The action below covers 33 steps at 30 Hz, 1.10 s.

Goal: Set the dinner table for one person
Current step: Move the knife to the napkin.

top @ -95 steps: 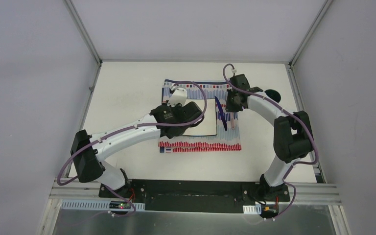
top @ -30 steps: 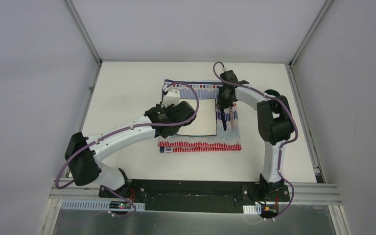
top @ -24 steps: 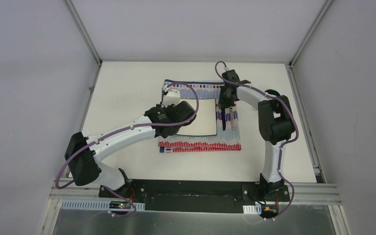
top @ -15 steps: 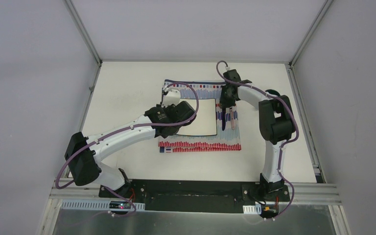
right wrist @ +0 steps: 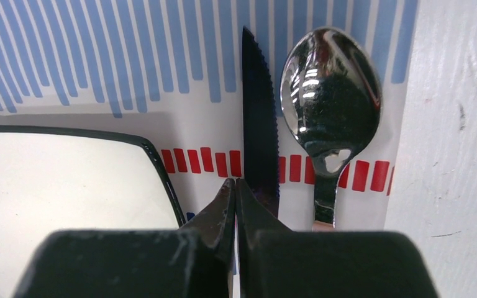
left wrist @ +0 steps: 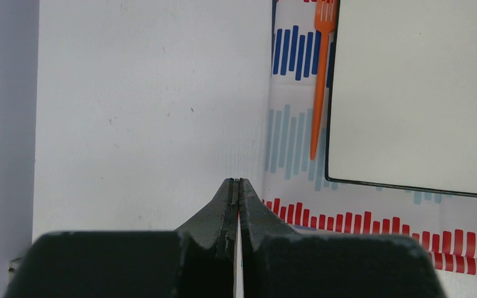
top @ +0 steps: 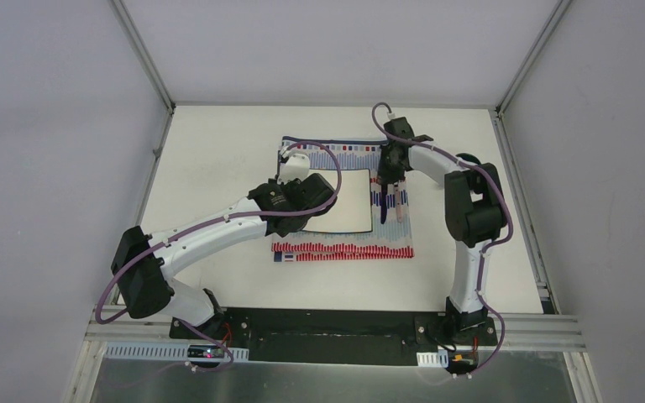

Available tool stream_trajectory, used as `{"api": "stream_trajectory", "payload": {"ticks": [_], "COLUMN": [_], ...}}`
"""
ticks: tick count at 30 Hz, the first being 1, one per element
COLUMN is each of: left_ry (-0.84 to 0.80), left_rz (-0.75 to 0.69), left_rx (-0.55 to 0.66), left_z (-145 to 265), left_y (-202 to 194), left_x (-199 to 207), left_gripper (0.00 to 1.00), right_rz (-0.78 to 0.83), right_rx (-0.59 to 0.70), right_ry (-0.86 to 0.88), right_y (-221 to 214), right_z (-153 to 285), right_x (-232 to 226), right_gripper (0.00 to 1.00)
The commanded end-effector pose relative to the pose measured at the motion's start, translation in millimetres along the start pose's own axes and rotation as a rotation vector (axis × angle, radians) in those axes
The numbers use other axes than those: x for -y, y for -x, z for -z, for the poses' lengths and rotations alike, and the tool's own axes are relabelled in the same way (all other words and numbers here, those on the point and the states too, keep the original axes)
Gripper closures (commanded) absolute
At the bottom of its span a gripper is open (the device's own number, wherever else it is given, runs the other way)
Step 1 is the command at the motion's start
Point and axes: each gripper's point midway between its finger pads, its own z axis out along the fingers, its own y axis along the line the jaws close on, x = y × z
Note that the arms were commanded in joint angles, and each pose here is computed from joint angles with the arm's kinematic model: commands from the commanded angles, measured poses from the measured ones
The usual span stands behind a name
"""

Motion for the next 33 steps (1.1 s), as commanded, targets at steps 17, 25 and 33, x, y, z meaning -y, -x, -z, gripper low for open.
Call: {"api": "stream_trajectory", "payload": {"ticks": [17,25,33], "left_ry": [0.011,0.025,0.029], "left_rz": [0.006,0.011,0.010], "left_rx": [0.018,0.017,0.007], "left_z": [-2.8,-5.4,-9.3], "left_y": [9.3,9.5,8.1], "left_x": [-0.9,-7.4,-8.2], "left_gripper": [1.00,1.00,1.00], "right_rz": [0.058,0.057,0.049], "right_rx": [0.206,0.201,0.171], "right_ry": [-0.161,-0.204,-0.215], "right_y": [107.9,128.9,120.3], "right_z": [22.5,5.9,-3.1], "right_x": [18.3,34.2,46.5], "right_gripper": [1.00,1.00,1.00]}}
